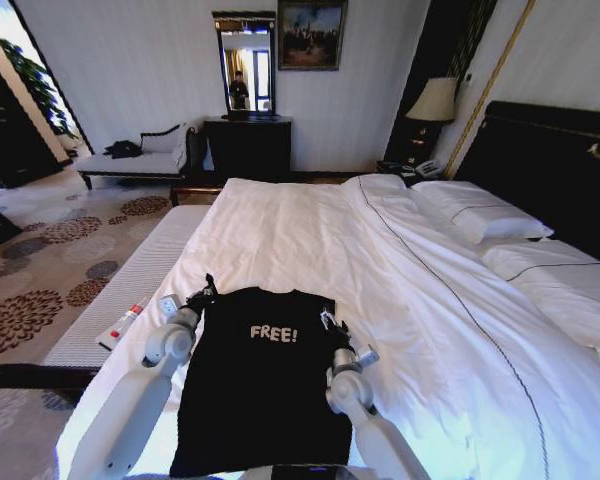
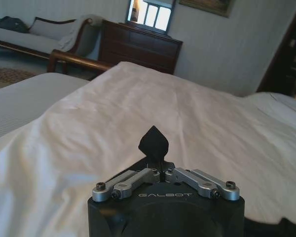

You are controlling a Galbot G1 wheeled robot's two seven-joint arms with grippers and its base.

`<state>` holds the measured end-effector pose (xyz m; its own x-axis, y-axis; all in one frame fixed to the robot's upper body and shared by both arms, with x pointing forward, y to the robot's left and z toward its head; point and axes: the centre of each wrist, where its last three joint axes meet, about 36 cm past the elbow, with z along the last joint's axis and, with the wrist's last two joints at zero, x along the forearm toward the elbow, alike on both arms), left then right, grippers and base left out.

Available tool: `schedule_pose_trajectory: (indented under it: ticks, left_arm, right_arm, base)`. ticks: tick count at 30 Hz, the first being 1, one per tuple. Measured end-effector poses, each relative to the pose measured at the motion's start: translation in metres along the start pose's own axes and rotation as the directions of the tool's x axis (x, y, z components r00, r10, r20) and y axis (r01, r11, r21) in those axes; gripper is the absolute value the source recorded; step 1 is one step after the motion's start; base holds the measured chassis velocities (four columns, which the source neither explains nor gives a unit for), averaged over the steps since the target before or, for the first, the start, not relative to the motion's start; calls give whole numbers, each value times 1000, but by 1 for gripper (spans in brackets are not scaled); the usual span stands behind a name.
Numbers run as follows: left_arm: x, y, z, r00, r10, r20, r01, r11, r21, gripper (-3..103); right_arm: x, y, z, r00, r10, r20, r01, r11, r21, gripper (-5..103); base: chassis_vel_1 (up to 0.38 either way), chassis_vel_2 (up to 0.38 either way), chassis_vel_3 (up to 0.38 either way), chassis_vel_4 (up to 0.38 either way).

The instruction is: Fold the clothes on the bed.

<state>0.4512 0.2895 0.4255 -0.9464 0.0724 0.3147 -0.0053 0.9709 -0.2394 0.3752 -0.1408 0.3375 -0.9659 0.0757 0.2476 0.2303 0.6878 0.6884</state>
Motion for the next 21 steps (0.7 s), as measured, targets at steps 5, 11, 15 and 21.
schedule_pose_trajectory:
  ticks: [5,11,15,21]
  left_arm:
    - [-5,-9,14,999,27,-35,-28,999,-46,0]
    - [-11,-19,36,995,44,-88,-52,995,-89,0]
    - [-18,-23,43,993,48,-108,-58,994,-94,0]
    - [-29,-24,48,993,23,-118,-32,997,-76,6]
  right_arm:
    - [-1,-1,0,1000,3,-1,-3,1000,2,100]
    - [-1,-1,1,1000,4,-2,-4,1000,1,100]
    - [-1,-2,2,1000,5,-3,-5,1000,4,100]
    - [2,-1,6,1000,4,-9,-4,1000,9,100]
  base:
    - [0,0,0,0]
    - [0,0,0,0]
    - [0,0,0,0]
    - [0,0,0,0]
